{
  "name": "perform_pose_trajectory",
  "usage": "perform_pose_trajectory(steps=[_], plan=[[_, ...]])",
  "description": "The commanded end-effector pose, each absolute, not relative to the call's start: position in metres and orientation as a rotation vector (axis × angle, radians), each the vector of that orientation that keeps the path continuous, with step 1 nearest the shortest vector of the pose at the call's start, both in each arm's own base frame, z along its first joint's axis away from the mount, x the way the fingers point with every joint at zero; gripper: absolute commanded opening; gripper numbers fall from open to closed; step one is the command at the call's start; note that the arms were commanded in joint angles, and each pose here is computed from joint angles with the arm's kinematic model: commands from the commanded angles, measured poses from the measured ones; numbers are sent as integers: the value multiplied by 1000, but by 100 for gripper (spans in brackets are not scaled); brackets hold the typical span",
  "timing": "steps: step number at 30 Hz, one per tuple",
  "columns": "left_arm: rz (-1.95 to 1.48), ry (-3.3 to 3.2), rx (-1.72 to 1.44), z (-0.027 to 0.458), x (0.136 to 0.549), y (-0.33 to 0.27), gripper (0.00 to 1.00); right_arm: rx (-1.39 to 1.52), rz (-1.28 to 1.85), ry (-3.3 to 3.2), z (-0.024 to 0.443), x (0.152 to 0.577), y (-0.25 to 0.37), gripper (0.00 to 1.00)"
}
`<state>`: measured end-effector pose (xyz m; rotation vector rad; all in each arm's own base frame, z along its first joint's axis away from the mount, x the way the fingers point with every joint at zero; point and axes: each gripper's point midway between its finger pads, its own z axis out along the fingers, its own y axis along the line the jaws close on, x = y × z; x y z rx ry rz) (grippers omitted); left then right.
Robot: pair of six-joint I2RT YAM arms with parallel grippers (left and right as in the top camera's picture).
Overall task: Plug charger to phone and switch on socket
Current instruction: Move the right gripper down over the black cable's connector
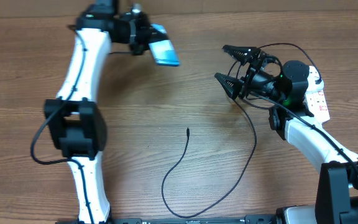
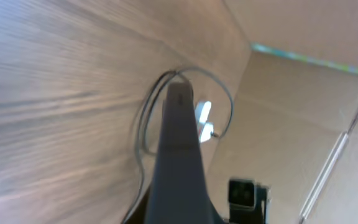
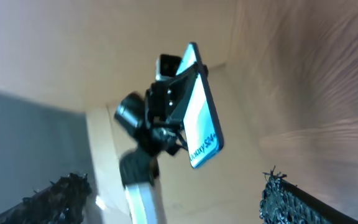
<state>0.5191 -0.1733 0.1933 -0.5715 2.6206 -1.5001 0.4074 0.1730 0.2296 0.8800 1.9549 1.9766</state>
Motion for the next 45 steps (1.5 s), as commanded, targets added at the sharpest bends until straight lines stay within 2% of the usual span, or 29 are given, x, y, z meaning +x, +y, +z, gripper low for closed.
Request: perform_pose_trajectory(steps=[1, 11, 15, 20, 26, 31, 37, 45], plan=[[-1656, 2518, -179, 228, 492, -158, 4, 395, 1921, 2012, 242, 386, 186, 89], [-1548, 2631, -91, 206, 461, -126, 4, 139, 1881, 2030, 268, 377, 223, 89], [-1548, 2630, -89, 206, 461, -126, 4, 179, 1675, 2200, 257, 385, 244, 91], [-1527, 2626, -52, 205, 461, -125, 4, 237, 1229, 2444, 227, 380, 240, 93], [-1485, 2603, 58, 203, 460, -125, 4, 134, 441, 2733, 146, 324, 224, 92], [-1482, 2603, 59, 203, 461, -124, 4, 3, 344, 2830, 105, 293, 251, 94], [-1473, 2607, 58, 202, 461, -124, 4, 70, 257, 2930, 63, 280, 262, 89], [-1434, 2631, 51, 198, 461, -121, 4, 78, 178, 2915, 51, 287, 256, 88]])
